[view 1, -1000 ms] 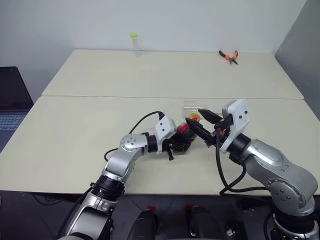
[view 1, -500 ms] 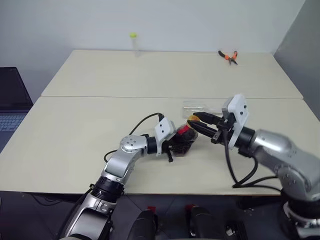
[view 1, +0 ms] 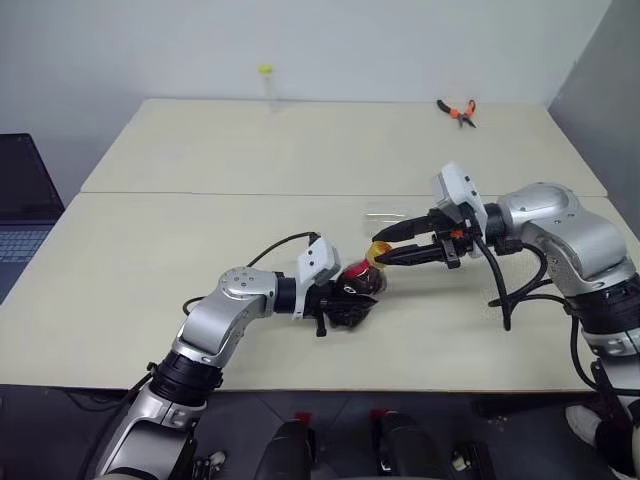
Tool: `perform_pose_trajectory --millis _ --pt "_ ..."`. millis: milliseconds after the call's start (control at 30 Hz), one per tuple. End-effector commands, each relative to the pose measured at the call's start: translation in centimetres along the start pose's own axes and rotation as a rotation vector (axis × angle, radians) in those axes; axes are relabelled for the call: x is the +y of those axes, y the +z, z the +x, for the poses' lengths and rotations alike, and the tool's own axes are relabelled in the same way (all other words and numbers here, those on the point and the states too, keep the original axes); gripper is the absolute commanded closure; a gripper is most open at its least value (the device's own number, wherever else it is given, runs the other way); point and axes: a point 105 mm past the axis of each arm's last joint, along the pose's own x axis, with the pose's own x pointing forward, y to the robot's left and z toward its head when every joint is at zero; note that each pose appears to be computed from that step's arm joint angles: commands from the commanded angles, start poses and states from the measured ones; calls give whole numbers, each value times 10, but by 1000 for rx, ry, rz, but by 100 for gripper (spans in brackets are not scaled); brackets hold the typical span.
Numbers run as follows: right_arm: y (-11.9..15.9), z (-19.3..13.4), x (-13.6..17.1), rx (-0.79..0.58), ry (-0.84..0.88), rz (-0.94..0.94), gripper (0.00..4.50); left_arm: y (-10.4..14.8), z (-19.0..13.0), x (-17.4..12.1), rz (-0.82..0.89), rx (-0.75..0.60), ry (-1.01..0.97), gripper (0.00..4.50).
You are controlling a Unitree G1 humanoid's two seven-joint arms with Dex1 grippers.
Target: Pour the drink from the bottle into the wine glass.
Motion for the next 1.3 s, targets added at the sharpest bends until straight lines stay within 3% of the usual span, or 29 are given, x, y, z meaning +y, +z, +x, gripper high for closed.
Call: perform_pose_trajectory --millis 33,267,400,600,867,1300 --pt "-1 -26 -15 21 -200 32 295 30 5 -18 110 -122 -101 376" --pt "32 -35 -1 -223 -442 64 49 32 6 3 147 -164 36 378" --pt "45 -37 11 -322 -637 43 48 32 5 13 182 -171 110 378" --pt "51 -16 22 -386 -745 69 48 24 6 14 190 -150 112 378" --pt "35 4 23 -297 -781 45 48 23 9 14 192 -151 113 378" --pt "-3 -25 15 -177 -921 100 48 22 9 13 185 -153 115 379"
